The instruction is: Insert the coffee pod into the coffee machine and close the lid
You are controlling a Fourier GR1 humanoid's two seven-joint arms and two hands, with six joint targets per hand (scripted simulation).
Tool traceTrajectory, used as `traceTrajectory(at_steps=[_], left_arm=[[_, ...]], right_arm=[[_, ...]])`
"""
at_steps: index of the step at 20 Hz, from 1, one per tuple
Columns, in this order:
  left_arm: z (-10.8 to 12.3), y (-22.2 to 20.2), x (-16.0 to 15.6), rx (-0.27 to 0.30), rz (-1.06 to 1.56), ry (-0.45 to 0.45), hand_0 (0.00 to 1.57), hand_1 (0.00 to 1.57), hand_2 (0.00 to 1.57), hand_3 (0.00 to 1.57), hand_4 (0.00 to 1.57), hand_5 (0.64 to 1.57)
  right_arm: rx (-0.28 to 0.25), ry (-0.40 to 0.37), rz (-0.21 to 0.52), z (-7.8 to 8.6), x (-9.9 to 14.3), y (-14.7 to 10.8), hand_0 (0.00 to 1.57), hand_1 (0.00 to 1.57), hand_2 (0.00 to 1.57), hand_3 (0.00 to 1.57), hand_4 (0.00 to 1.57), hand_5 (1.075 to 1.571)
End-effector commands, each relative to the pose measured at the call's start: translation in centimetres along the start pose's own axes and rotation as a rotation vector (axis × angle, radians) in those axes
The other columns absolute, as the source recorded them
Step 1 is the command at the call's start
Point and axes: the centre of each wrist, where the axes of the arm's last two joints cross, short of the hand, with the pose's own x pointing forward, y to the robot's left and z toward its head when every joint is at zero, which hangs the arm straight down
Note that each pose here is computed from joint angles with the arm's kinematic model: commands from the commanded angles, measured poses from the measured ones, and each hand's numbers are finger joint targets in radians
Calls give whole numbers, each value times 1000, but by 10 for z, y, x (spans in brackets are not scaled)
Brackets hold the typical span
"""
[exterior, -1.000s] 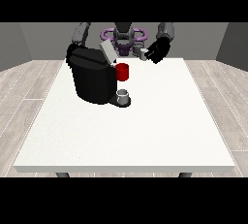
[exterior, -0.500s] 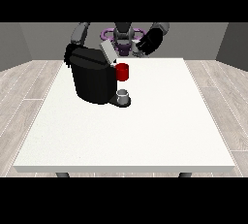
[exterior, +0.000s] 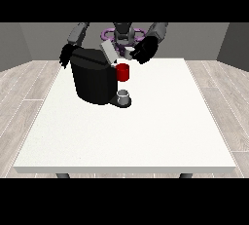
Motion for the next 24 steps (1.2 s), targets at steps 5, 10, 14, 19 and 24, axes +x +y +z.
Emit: traceTrajectory(at_steps=[5, 10, 14, 19, 24], left_arm=[[-7, 31, 17, 115, 35, -10, 1391, 1391, 1439, 1409, 605, 1571], [-10, 43, 36, 158, 27, -39, 1454, 1454, 1477, 1395, 596, 1571], [-11, 60, 44, 142, 59, -47, 1451, 1451, 1483, 1390, 609, 1571], [-1, 95, 44, 169, -41, -67, 1400, 1400, 1465, 1349, 658, 1571], [-9, 91, 66, 152, -41, -64, 1443, 1443, 1477, 1329, 700, 1571]], right_arm=[[108, -90, 13, -9, 11, 7, 0, 0, 0, 0, 0, 1571], [145, -119, -5, -13, 5, 7, 0, 0, 0, 0, 183, 1571], [121, -116, 3, -12, -2, 6, 0, 0, 0, 0, 286, 1571], [138, -132, 7, -29, 17, -6, 0, 0, 0, 0, 172, 1571], [115, -142, 31, -36, 13, 9, 0, 0, 0, 0, 191, 1571]])
